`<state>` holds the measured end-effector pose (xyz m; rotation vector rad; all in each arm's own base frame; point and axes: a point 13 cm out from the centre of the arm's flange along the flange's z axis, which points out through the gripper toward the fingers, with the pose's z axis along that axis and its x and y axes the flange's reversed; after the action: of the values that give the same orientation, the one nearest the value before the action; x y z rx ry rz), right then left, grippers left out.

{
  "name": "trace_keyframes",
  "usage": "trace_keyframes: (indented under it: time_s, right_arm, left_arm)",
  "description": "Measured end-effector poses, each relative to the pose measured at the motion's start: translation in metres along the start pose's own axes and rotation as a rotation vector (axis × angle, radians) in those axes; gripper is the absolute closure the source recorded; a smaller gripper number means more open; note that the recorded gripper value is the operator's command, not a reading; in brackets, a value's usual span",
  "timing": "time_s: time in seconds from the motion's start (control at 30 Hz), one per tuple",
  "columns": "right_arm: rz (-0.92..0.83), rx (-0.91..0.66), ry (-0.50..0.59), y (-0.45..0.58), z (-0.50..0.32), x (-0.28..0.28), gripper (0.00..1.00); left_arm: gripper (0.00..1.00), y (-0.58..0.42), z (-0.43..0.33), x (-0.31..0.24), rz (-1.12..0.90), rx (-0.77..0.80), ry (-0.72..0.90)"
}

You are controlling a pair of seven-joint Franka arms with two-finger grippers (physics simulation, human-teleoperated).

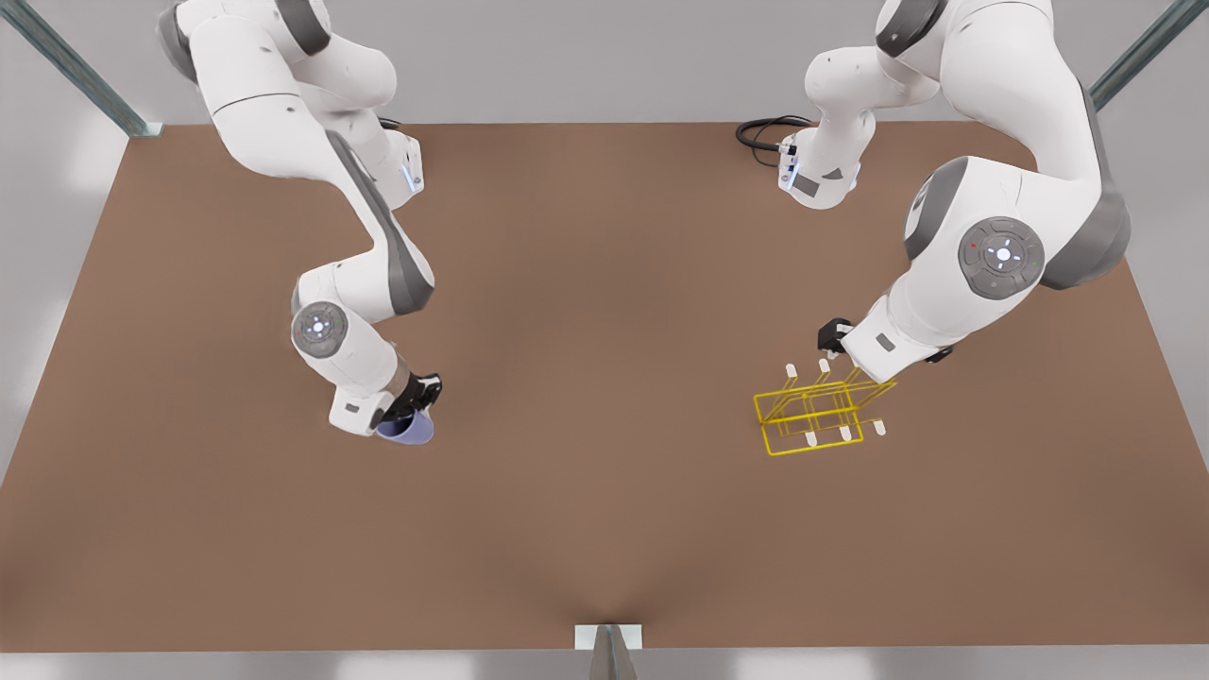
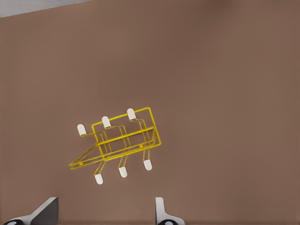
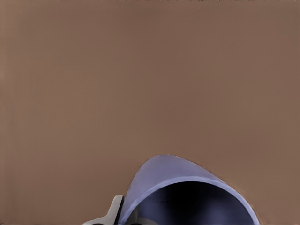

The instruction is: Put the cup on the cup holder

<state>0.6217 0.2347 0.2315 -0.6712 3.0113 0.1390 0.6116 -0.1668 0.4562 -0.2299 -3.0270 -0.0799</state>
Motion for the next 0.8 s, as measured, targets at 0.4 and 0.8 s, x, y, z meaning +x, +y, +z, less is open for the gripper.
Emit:
trace_keyframes:
  time_s: [0.4, 0.8]
  right_arm:
    - [0.332, -0.656, 0.040, 0.233, 0.037, -0.050, 0.79]
    - [0.580, -1.004, -0.114, 0.267, 0.064, -0.101, 0.79]
  left_arm:
    - [0.00, -0.006, 0.001, 0.001, 0.009, -0.008, 0.001]
    - [0.00, 0.075, -0.032, 0.029, -0.140, -0.016, 0.032]
